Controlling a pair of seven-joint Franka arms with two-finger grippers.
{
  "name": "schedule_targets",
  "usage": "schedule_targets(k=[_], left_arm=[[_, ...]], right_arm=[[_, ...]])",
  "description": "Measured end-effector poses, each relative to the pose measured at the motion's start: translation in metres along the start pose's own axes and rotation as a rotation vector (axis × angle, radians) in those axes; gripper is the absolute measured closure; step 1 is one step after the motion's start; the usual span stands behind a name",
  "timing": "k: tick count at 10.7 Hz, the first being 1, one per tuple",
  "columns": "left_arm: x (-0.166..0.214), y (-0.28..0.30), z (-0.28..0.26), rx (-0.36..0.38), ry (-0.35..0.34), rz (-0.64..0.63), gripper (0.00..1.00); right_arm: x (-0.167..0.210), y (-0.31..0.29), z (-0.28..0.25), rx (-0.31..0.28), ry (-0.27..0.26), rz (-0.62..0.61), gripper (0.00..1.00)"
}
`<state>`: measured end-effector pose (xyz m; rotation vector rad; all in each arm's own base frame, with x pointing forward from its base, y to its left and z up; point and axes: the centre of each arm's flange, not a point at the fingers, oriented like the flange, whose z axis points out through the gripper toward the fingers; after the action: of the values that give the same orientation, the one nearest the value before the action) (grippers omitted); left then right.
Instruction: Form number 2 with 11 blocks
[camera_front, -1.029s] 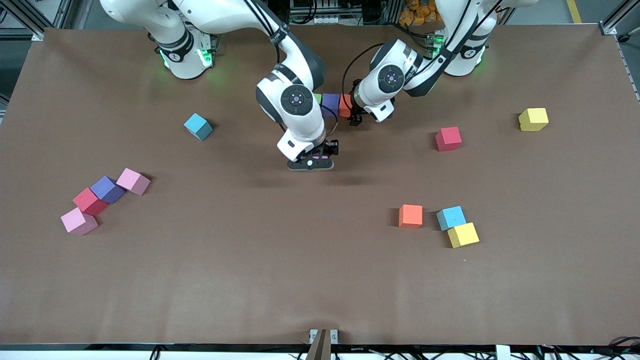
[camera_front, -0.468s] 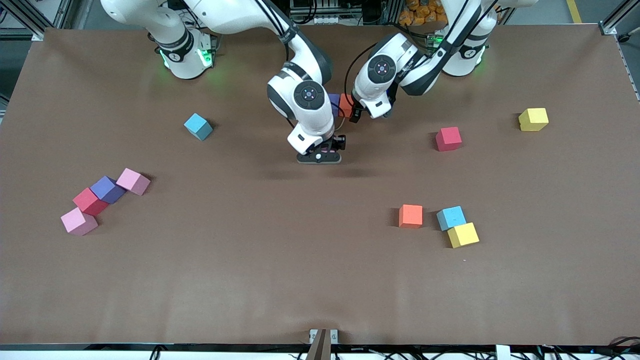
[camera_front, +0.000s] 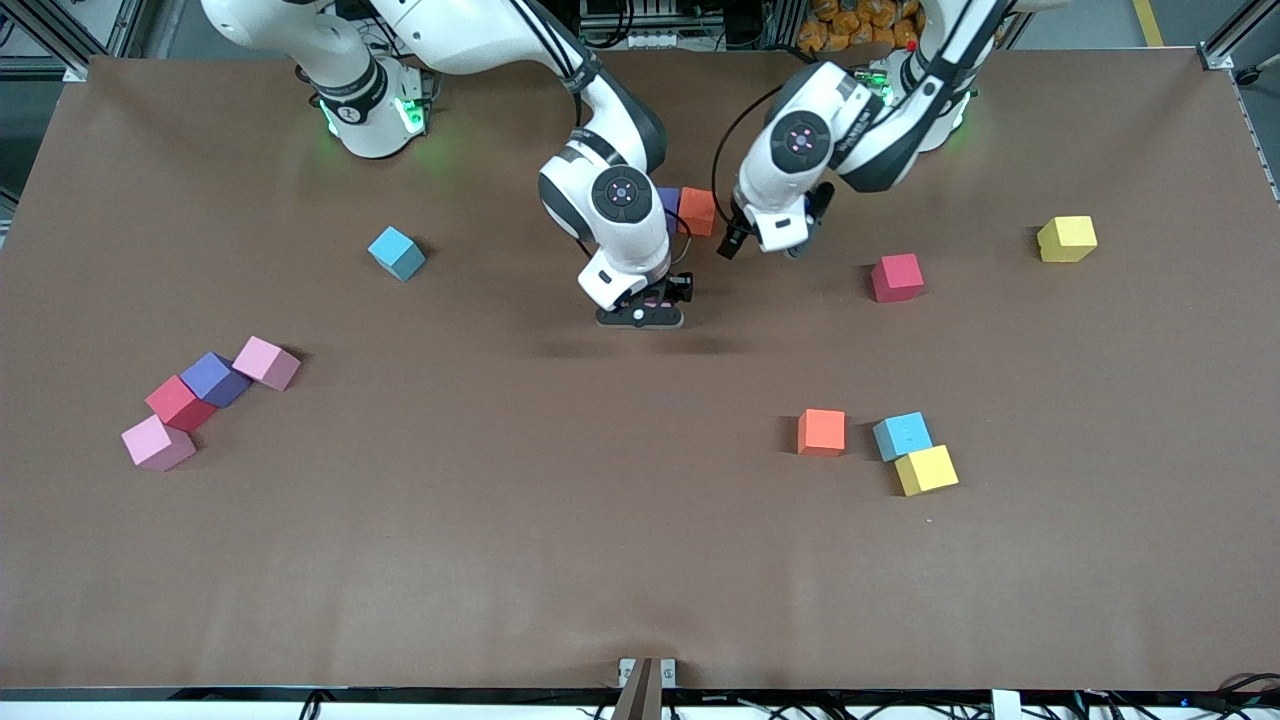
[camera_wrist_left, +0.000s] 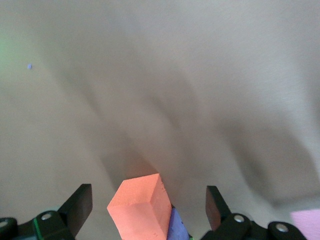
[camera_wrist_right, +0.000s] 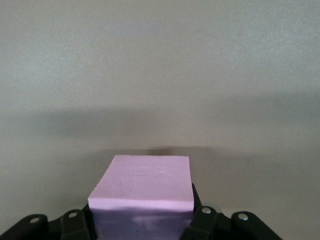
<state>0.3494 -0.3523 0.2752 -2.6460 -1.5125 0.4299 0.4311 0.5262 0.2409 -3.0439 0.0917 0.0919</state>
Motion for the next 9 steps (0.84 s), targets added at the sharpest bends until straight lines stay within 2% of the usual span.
schedule_targets(k=[2,5,7,9], left_arm=[[0.034,0.015,-0.024,-0.027,0.029,0.137,0.00],[0.094,0.022,-0.040,-0.002,0.144,0.378,0.00],[0.134,0.031,-0.061,-0.016,0.169,0.522,0.00],[0.156,0.047,-0.081,-0.045,0.176,0.617,0.00]], right_arm=[[-0.012,-0.010,0.008,0.007,0.007,0.001,0.36],[-0.038,-0.026,0.018,0.002,0.001,-0.001,0.36],[-0.056,-0.036,0.021,0.000,-0.002,0.010,0.36],[-0.076,-0.047,0.026,-0.004,-0.006,0.013,0.36]])
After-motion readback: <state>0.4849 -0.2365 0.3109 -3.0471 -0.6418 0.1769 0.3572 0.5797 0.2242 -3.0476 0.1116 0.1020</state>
